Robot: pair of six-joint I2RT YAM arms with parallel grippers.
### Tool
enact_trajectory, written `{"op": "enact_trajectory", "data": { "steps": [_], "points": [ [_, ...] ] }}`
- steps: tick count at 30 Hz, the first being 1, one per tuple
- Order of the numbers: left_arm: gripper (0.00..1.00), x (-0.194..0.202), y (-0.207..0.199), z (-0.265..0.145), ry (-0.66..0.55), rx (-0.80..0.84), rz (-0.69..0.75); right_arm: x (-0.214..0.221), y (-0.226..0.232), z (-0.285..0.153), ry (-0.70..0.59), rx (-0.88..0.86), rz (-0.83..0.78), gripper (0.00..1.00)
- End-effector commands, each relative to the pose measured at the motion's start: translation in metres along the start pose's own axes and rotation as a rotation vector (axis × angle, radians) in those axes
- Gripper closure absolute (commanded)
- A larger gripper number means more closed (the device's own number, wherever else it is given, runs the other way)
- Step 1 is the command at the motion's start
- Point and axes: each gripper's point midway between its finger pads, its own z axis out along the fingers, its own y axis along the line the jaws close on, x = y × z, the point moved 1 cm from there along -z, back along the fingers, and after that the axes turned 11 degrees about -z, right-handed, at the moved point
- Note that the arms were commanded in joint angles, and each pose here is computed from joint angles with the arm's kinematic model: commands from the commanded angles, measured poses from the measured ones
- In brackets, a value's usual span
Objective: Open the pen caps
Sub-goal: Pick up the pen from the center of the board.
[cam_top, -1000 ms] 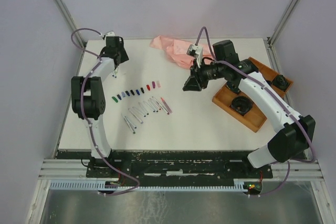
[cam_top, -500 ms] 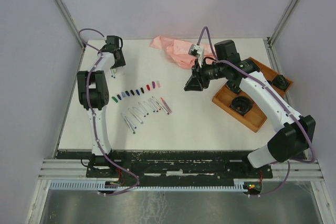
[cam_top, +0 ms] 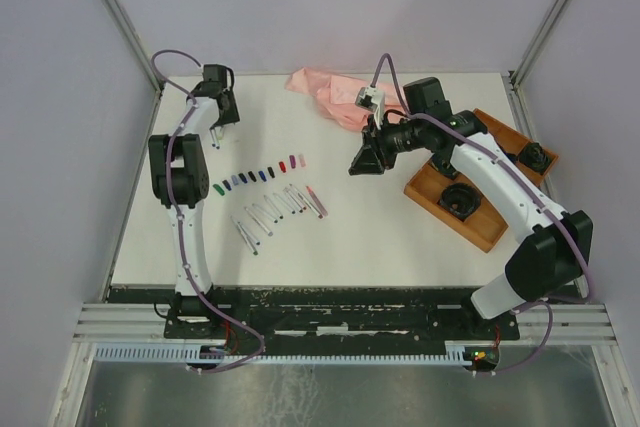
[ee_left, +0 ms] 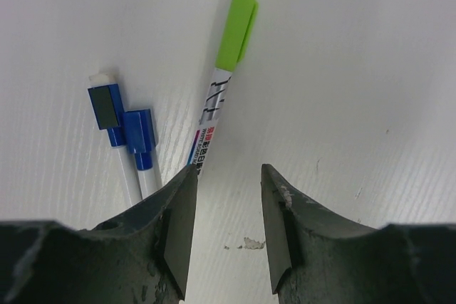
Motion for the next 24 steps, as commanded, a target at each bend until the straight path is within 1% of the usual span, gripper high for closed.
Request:
{"op": "enact_trajectory", "data": {
  "steps": [1,7,16,18,22,23,24],
  "points": [
    [0.53,-0.013,0.01,0.004,-0.015,-0.015,0.053,-0.008,0.003,-0.003,-0.031,-0.017,-0.032,0.63],
    [0.54,-0.008,0.017,0.01,0.021,-0.024,0.054,-0.007,0.003,-0.002,-0.029,-0.023,-0.026,0.63],
    [0.66,0.002,0.016,0.01,0.065,-0.008,0.051,-0.009,0.004,-0.004,-0.037,-0.025,-0.028,0.63],
    [0.72,0.005,0.014,0.01,0.08,0.002,0.047,-0.01,0.005,-0.004,-0.04,-0.029,-0.027,0.63],
    [0.92,0.013,0.01,0.01,0.109,0.027,0.036,-0.012,0.006,-0.006,-0.046,-0.03,-0.03,0.63],
    [0.96,0.013,0.009,0.009,0.113,0.034,0.032,-0.012,0.007,-0.006,-0.048,-0.031,-0.033,0.63],
    [0.97,0.014,0.007,0.009,0.117,0.043,0.028,-0.012,0.008,-0.006,-0.049,-0.032,-0.032,0.63]
  ]
}}
